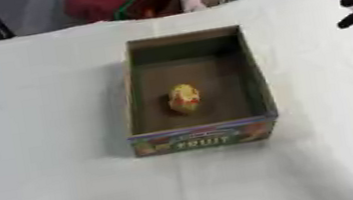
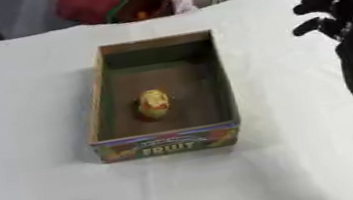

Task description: Pick up objects on the table and place them in the box.

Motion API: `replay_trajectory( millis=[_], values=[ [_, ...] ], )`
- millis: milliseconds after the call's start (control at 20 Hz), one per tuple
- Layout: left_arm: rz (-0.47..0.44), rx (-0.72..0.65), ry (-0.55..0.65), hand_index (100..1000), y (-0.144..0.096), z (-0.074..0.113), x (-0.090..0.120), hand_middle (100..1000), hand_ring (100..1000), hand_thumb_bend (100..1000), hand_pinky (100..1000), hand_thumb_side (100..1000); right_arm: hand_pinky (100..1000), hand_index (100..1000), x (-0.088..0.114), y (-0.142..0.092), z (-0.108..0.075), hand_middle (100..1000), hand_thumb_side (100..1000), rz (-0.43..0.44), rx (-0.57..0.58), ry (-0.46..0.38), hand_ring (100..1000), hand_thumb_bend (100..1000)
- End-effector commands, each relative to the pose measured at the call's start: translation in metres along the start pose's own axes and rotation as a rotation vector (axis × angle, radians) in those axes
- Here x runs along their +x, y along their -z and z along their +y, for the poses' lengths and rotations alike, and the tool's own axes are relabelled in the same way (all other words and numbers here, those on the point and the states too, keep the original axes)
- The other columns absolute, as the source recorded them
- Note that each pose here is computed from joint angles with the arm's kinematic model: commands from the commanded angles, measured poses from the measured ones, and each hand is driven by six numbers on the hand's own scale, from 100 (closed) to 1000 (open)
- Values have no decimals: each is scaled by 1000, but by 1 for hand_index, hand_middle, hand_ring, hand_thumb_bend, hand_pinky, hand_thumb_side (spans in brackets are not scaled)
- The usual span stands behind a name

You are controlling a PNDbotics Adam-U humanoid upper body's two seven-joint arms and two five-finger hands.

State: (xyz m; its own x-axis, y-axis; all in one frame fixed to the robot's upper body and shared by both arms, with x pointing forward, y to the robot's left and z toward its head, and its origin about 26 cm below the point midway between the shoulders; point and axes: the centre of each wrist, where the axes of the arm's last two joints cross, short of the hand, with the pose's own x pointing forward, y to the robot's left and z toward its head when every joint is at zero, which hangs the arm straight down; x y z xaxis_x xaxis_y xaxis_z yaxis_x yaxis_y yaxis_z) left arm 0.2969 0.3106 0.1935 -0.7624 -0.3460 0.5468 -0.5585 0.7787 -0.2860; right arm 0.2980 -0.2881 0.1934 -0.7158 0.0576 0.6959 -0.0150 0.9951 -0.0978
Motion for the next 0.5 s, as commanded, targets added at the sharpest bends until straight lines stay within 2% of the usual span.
replay_trajectory(
  millis=[50, 500],
  values=[
    [-31, -3, -6, 718, 5, 1, 6, 564, 554, 100, 462, 833, 524, 813, 7, 4, 0, 591, 862, -29, 5, -13, 669, 100],
    [-23, -6, -7, 718, 4, 2, 5, 563, 553, 100, 464, 837, 523, 814, 7, 3, 0, 588, 860, -27, -11, -6, 665, 100]
  ],
)
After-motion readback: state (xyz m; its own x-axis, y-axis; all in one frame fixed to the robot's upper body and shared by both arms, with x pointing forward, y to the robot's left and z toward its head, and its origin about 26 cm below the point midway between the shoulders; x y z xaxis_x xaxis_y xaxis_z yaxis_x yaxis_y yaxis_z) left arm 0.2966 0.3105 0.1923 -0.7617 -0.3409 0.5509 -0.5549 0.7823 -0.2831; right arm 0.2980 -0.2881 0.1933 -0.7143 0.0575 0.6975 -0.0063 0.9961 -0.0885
